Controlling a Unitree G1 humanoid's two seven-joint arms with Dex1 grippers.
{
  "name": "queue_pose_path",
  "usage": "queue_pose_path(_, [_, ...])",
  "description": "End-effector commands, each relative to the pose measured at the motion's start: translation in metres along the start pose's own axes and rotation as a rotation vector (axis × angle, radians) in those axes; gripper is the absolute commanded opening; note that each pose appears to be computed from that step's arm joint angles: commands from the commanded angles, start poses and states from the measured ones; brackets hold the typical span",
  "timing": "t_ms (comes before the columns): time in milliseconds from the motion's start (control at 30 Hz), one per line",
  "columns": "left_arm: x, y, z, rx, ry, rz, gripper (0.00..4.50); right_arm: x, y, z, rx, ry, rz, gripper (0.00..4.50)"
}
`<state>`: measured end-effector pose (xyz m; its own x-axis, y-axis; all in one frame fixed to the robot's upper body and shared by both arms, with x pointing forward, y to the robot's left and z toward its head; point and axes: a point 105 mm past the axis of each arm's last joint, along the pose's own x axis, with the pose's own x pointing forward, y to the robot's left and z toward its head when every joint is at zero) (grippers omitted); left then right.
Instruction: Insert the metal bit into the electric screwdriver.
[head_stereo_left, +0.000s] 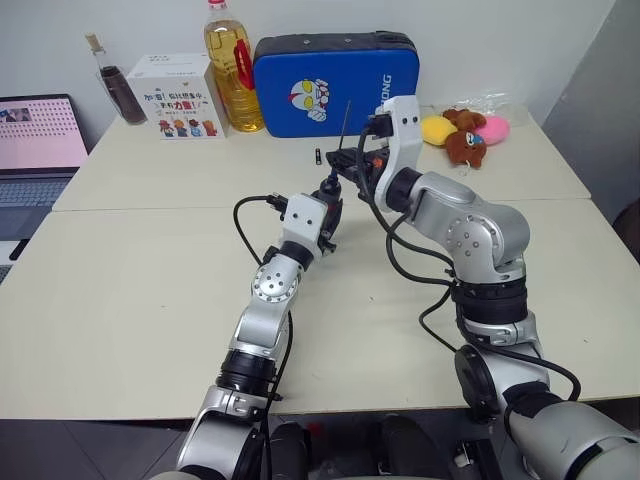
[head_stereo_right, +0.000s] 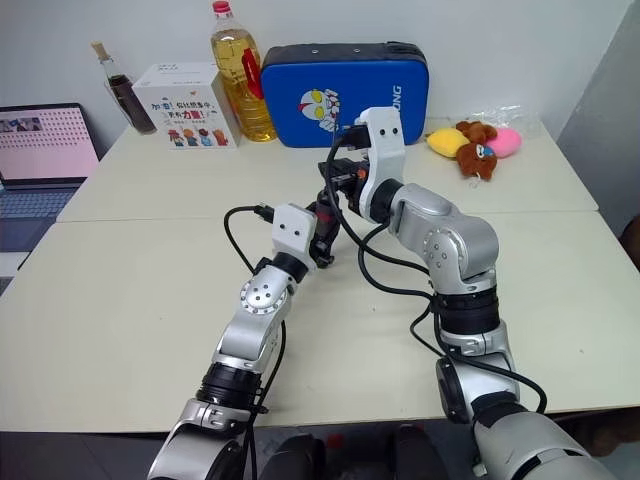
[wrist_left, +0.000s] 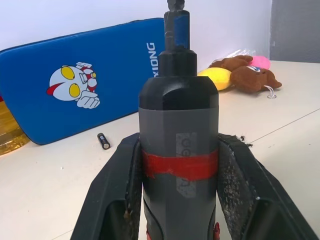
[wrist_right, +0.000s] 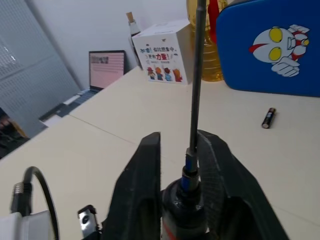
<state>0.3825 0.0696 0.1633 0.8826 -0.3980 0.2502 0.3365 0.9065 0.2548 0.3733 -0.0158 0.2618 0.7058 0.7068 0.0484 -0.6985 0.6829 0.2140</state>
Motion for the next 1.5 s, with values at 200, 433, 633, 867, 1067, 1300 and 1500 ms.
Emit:
queue_pose_path(200, [0.009,0.005,0.019,0.008,-0.056,-0.043,1.69,-0.038,0.005,0.062,0.099,-0.145,0.117,3.27])
queue_pose_path(433, [0.011,0.029,0.028,-0.039,-0.024,-0.165,1.69,-0.081,-0.018,0.055,-0.035,-0.069,0.092,4.45])
queue_pose_path(633, [-0.005,0.087,0.049,0.11,0.152,-0.426,1.69,-0.122,-0.03,0.023,-0.361,0.089,0.078,4.45])
queue_pose_path(867, [-0.06,0.139,0.034,0.405,0.528,-0.753,1.69,-0.153,-0.028,-0.028,-0.531,0.213,0.13,4.45])
queue_pose_path(1067, [-0.066,0.151,-0.01,0.593,0.658,-0.831,1.69,-0.158,-0.017,-0.06,-0.574,0.222,0.164,4.45])
queue_pose_path(1300, [-0.048,0.129,-0.043,0.603,0.631,-0.868,1.69,-0.159,-0.01,-0.082,-0.61,0.247,0.207,4.45])
queue_pose_path(1500, [-0.046,0.128,-0.045,0.6,0.624,-0.885,3.41,-0.155,-0.016,-0.077,-0.619,0.235,0.188,4.5])
